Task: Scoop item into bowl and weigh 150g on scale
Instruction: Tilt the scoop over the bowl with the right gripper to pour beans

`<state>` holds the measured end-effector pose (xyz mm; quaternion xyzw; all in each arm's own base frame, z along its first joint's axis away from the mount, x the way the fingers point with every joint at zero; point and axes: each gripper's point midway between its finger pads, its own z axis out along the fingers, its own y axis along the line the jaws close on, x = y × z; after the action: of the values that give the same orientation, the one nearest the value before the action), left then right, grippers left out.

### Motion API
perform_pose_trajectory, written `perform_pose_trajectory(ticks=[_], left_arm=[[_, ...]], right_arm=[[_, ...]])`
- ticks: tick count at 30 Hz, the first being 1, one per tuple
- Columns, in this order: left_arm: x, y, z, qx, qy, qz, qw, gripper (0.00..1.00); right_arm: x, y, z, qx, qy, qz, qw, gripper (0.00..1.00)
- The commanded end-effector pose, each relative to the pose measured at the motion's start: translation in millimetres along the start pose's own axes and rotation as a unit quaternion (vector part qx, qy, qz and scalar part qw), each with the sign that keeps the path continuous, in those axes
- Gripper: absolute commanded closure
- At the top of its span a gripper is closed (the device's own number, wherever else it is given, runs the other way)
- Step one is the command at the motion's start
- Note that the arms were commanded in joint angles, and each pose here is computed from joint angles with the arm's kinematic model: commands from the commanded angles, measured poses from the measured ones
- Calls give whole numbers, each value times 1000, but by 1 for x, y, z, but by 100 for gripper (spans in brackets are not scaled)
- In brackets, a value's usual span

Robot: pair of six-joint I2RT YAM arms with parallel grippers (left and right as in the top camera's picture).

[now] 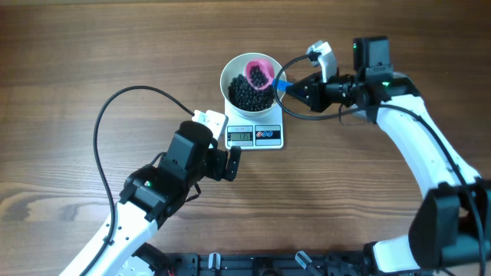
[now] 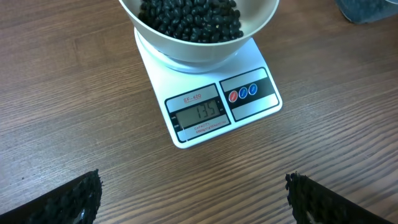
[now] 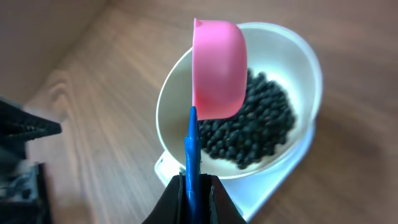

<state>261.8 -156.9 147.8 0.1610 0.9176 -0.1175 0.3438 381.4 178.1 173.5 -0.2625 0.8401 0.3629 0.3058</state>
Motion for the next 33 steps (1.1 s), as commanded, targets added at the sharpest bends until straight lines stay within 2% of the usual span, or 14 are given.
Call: perform_pose_trajectory(ticks=[1, 13, 18, 23, 27, 30, 33], left_arm=[[0, 4, 1, -8, -1, 8, 1000, 0], [0, 4, 1, -8, -1, 8, 1000, 0], [0, 4, 1, -8, -1, 8, 1000, 0], [0, 4, 1, -8, -1, 8, 1000, 0], [0, 4, 1, -8, -1, 8, 1000, 0], [0, 4, 1, -8, -1, 8, 1000, 0], [0, 4, 1, -8, -1, 8, 1000, 0]], right_arm=[[-16, 3, -16, 52, -17, -62, 997, 96], [-11, -4, -1, 143, 23, -131, 981, 96], [-7, 11, 7, 117, 33, -167, 978, 96], [-13, 8, 6, 127, 17, -127, 984, 96], [-10, 10, 7, 119, 26, -156, 980, 96], [-12, 0, 4, 151, 23, -131, 980, 96], [-9, 12, 7, 115, 24, -133, 984, 96]])
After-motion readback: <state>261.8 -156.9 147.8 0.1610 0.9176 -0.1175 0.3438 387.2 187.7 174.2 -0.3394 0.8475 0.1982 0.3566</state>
